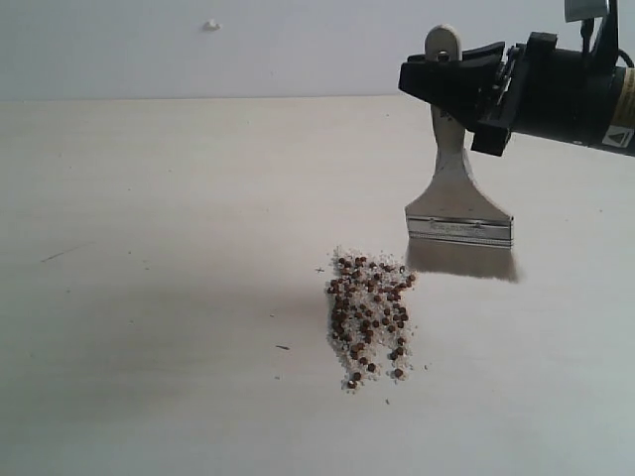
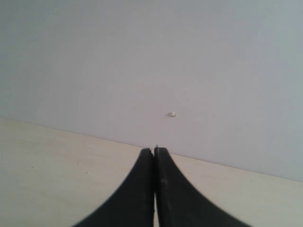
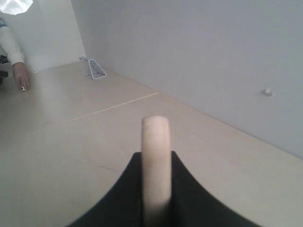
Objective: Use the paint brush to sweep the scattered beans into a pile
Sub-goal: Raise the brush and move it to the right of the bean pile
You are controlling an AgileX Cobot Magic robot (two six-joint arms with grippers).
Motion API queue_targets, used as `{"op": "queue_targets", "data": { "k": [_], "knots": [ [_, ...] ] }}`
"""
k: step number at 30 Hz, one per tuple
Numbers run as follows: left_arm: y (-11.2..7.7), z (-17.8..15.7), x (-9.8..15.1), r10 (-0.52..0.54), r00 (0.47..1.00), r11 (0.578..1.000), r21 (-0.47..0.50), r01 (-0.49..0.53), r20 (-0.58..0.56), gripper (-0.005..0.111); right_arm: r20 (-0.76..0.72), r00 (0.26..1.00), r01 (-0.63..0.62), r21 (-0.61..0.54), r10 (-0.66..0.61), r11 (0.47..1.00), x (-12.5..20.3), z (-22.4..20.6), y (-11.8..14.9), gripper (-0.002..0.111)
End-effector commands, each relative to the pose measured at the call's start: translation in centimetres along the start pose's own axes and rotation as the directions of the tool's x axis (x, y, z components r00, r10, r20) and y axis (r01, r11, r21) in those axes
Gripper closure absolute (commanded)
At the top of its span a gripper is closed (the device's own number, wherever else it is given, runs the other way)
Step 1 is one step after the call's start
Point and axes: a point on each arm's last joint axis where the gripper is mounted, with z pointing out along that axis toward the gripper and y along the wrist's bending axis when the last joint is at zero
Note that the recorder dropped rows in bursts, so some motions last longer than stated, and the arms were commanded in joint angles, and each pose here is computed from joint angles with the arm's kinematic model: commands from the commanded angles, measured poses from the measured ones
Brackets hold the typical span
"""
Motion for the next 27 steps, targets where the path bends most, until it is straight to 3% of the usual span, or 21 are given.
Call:
{"op": "queue_targets", "data": {
  "k": [1,13,19,27],
  "knots": [
    [0.0,0.0,0.1,-0.006,1.0,1.0,0.001,0.006,0.003,0.107,0.021,0.998,0.053,-0.002,-0.053,0.999,-0.9,-0.7,1.5,0.108],
    [0.0,0.0,0.1,-0.006,1.0,1.0,0.001,0.006,0.003,0.107,0.017,0.998,0.066,-0.021,-0.066,0.998,-1.3,-3.1,6.1,0.108],
    [0.0,0.0,0.1,-0.006,1.0,1.0,0.001,0.006,0.003,0.107,0.012,0.998,-0.058,-0.021,0.059,0.998,-1.1,-3.3,6.4,0.108],
    [0.0,0.0,0.1,-0.006,1.0,1.0,0.001,0.006,0.003,0.107,-0.018,0.996,-0.09,-0.046,0.09,0.995,0.1,-2.5,6.3,0.108]
  ]
}}
